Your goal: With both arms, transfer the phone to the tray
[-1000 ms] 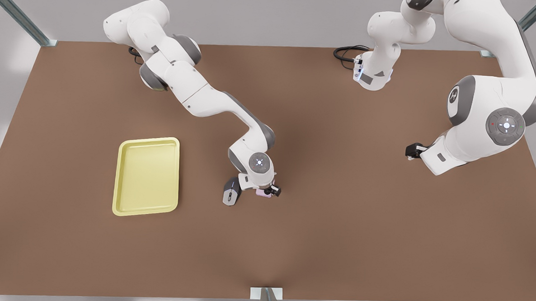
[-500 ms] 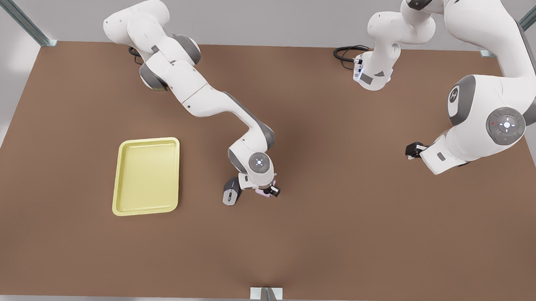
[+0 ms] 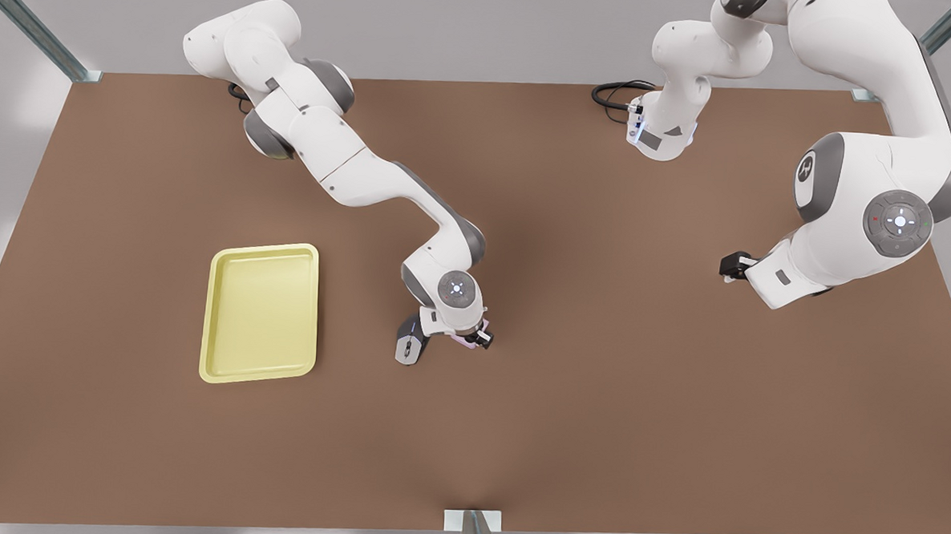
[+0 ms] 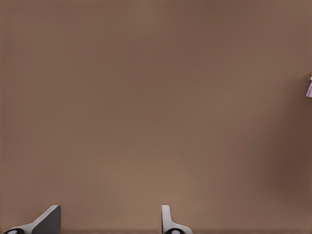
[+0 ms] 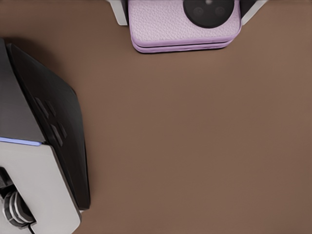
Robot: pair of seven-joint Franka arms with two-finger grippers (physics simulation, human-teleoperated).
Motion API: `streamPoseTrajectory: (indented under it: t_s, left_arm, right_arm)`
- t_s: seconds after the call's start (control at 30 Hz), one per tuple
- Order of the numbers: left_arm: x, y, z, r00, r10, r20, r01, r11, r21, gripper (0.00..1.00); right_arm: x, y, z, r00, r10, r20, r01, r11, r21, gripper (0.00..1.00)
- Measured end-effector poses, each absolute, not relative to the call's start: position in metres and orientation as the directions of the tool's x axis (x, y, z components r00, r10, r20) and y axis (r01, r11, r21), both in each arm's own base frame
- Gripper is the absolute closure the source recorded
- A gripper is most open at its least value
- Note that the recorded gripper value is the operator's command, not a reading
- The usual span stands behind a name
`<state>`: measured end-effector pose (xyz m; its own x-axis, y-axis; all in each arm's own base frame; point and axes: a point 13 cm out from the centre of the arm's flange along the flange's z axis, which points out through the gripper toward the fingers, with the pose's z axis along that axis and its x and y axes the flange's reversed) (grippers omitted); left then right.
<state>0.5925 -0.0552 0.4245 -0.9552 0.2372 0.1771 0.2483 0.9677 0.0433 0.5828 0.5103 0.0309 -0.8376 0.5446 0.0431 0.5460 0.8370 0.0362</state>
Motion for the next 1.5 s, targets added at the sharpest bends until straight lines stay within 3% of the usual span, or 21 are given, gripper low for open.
streamPoseTrajectory:
  t_s: [0.33, 0.5, 0.87, 1.1, 1.13, 1.17, 1.37, 1.43, 1.5]
  left_arm:
    - [0.593, -0.055, 0.425, -0.955, 0.239, 0.176, 0.249, 0.967, 0.042, 0.00]
    - [0.593, -0.055, 0.427, -0.955, 0.240, 0.173, 0.251, 0.967, 0.042, 0.00]
    - [0.592, -0.055, 0.430, -0.955, 0.242, 0.170, 0.252, 0.967, 0.041, 0.00]
    - [0.591, -0.055, 0.429, -0.955, 0.241, 0.173, 0.251, 0.967, 0.041, 0.00]
    - [0.591, -0.055, 0.429, -0.955, 0.241, 0.174, 0.251, 0.967, 0.041, 0.00]
    - [0.591, -0.055, 0.429, -0.955, 0.241, 0.173, 0.251, 0.967, 0.041, 0.00]
    - [0.591, -0.055, 0.430, -0.955, 0.241, 0.171, 0.252, 0.967, 0.041, 0.00]
    - [0.591, -0.055, 0.431, -0.956, 0.241, 0.169, 0.251, 0.967, 0.041, 0.00]
    - [0.591, -0.055, 0.432, -0.957, 0.239, 0.167, 0.249, 0.968, 0.042, 0.00]
  right_arm:
    - [0.593, 0.503, 0.056, -0.834, 0.550, 0.036, 0.551, 0.833, 0.053, 0.20]
    - [0.606, 0.454, 0.080, -0.819, 0.573, 0.045, 0.574, 0.818, 0.029, 0.20]
    - [0.620, 0.205, 0.096, -0.779, 0.622, 0.082, 0.616, 0.783, -0.092, 0.19]
    - [0.605, 0.065, 0.095, -0.805, 0.579, 0.127, 0.567, 0.815, -0.124, 0.19]
    - [0.604, 0.044, 0.094, -0.809, 0.573, 0.132, 0.559, 0.819, -0.125, 0.13]
    - [0.603, 0.031, 0.094, -0.820, 0.556, 0.137, 0.543, 0.831, -0.123, 0.00]
    - [0.605, 0.028, 0.099, -0.905, 0.396, 0.152, 0.387, 0.918, -0.089, 0.00]
    - [0.616, 0.036, 0.129, -0.937, 0.331, 0.107, 0.325, 0.943, -0.076, 0.00]
    - [0.635, 0.033, 0.192, -0.958, 0.288, 0.007, 0.287, 0.956, -0.069, 0.00]
